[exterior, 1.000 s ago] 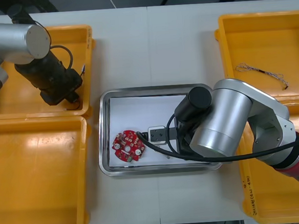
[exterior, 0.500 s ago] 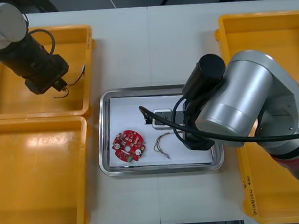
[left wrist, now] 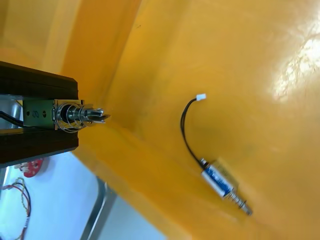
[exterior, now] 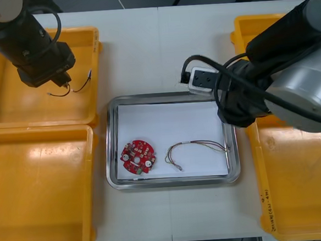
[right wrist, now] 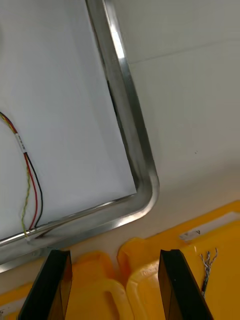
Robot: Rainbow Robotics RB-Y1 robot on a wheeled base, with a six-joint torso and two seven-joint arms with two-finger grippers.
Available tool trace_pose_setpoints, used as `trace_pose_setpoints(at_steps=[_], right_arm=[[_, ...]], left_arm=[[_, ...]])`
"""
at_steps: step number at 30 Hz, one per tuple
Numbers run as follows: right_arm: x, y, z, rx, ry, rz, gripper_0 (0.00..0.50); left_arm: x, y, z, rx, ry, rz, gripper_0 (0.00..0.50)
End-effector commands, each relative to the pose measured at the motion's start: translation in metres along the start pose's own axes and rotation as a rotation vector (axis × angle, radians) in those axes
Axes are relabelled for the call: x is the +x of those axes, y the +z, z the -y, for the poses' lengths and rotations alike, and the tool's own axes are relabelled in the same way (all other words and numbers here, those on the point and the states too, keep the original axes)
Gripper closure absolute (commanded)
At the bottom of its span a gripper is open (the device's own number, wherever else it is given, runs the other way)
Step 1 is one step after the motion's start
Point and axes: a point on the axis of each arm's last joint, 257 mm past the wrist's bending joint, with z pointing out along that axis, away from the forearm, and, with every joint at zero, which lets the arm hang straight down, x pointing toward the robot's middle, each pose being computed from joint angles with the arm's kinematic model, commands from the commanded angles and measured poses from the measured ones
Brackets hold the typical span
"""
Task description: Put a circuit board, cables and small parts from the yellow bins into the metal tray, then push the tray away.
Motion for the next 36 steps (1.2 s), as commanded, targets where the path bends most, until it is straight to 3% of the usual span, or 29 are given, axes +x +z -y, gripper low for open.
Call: trace_pose_setpoints(at_steps=[1,11,17,27,36], right_arm=[[0.024,-0.023,0.043,0.097,0.099,-0.011,0.000],[0.060,-0.045,0.094,0.188,0.273,-0.014,0.000],[0.093,-0.051,0.119,0.206,0.395,-0.036,0.000],[0.129,-0.049,0.151,0.195,0.546,-0.066,0.000],[0.155,-0.045,0.170,0.195,0.606,-0.133,0.000]], left_arm=[[-0.009,-0.039,0.013,0.028,0.042,0.082,0.500],[0.031,-0.040,0.053,0.040,0.225,0.119,0.500],[0.060,-0.029,0.069,0.031,0.319,0.125,0.499],[0.097,0.005,0.081,-0.009,0.448,0.135,0.500],[0.116,0.031,0.101,0.005,0.507,0.149,0.500]])
